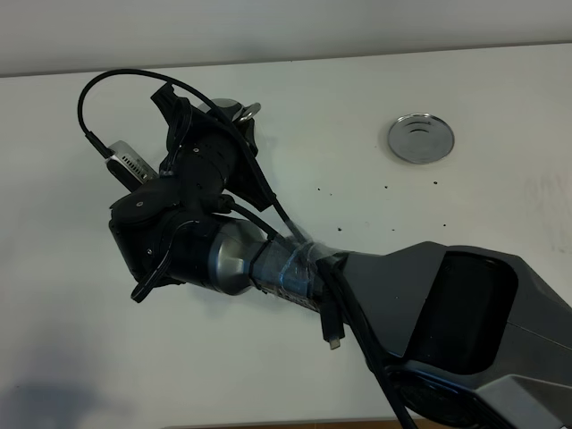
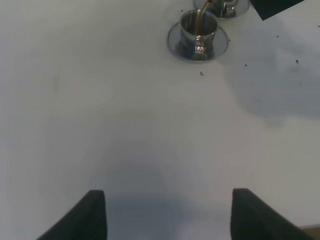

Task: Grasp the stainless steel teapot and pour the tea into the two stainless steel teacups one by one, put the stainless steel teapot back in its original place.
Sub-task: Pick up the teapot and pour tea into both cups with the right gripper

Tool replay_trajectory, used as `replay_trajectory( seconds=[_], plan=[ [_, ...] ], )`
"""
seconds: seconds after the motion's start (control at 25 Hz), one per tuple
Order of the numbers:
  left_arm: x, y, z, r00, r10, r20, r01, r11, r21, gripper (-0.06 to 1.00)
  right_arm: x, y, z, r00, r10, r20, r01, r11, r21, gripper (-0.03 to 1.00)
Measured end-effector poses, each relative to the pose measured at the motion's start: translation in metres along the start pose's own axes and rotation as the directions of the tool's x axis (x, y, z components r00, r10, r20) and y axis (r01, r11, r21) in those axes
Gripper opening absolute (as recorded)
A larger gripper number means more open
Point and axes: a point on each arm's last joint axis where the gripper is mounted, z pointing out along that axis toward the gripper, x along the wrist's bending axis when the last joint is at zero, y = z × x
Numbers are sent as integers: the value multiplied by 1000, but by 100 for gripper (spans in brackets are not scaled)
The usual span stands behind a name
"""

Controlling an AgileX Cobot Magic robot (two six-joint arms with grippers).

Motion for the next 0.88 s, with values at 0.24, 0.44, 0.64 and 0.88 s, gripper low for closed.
replay_trajectory(
  seconds=[0.24, 0.44, 0.64, 0.88],
  plan=[
    [0, 0, 0, 1000, 0, 0, 0, 1000, 0, 59, 0, 0, 0, 1000, -3, 5, 3, 1000, 3, 19],
    [0, 0, 0, 1000, 0, 0, 0, 1000, 0, 59, -7, -3, -2, 1000, 14, 17, -14, 1000, 3, 19],
    [0, 0, 0, 1000, 0, 0, 0, 1000, 0, 59, -9, -4, -1, 1000, 11, 29, -11, 1000, 8, 19],
    [0, 0, 0, 1000, 0, 0, 0, 1000, 0, 59, -8, -6, 1, 1000, 14, 20, -14, 1000, 8, 19]
  ],
)
